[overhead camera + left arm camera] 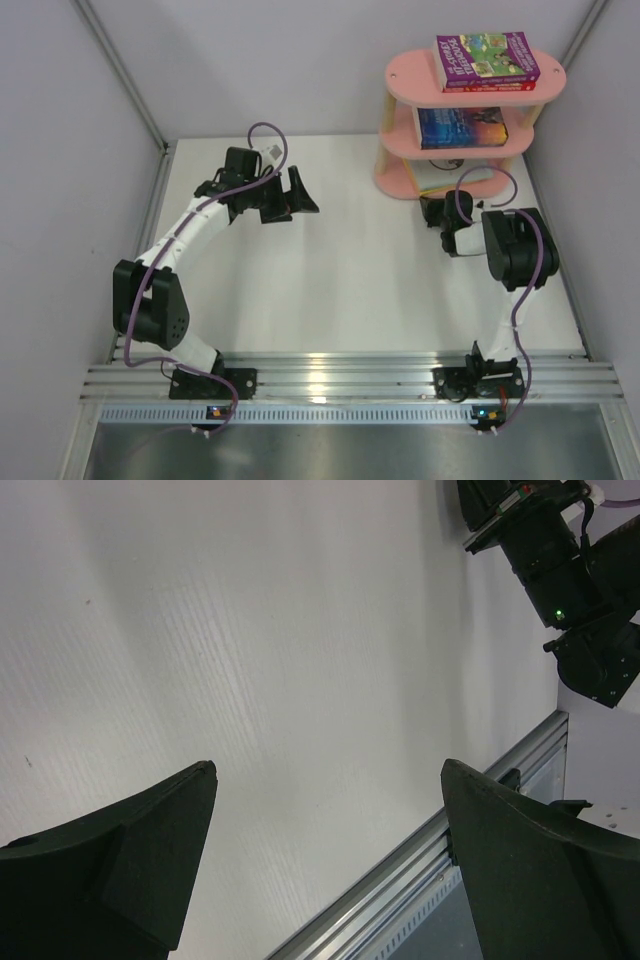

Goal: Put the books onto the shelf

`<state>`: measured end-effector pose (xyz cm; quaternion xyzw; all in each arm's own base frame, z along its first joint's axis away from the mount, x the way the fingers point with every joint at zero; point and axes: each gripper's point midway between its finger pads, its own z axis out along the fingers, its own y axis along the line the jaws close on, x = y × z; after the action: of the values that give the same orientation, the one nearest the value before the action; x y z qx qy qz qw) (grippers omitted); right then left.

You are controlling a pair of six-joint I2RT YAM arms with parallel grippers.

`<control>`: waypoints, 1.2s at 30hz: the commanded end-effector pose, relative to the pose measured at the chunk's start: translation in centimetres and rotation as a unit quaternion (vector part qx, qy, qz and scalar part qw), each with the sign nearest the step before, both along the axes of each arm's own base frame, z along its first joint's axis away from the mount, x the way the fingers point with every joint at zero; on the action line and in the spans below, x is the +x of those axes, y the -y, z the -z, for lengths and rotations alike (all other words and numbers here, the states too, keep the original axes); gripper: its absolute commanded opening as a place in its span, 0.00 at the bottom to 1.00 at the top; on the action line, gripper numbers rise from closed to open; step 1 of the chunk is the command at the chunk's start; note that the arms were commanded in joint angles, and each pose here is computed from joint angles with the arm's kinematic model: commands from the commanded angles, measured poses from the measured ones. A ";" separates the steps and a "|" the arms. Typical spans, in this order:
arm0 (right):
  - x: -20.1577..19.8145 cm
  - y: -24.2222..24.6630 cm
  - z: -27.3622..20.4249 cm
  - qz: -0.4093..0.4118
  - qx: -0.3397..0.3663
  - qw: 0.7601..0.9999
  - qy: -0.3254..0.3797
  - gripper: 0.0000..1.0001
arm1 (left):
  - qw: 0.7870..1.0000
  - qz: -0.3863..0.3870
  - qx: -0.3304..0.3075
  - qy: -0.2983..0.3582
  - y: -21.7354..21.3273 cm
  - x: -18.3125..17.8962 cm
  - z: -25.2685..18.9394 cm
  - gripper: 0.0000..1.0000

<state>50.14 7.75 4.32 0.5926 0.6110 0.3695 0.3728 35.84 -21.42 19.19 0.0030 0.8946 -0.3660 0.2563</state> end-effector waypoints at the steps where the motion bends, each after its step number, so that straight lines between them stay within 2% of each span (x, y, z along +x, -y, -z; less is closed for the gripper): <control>1: 1.1 -0.6 -3.7 -0.001 -0.002 0.999 0.040 0.00 | 0.999 0.003 -0.018 0.039 0.2 0.3 -2.5 0.99; 6: 0.5 -0.2 -3.2 0.002 0.001 1.000 0.030 0.00 | 0.999 0.003 -0.016 0.036 0.1 0.3 -2.4 0.99; 18: 0.8 0.7 -5.6 0.016 -0.009 0.998 0.053 0.00 | 0.999 0.003 -0.018 0.039 0.1 0.1 -2.6 0.99; 36: 1.6 0.2 -4.8 0.012 -0.012 0.999 0.042 0.00 | 0.999 0.001 -0.018 0.040 0.0 0.0 -2.9 0.99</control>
<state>50.42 7.39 6.87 0.5924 0.6027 0.3709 0.3850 35.78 -21.46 19.22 0.0037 0.8943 -0.3675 0.2553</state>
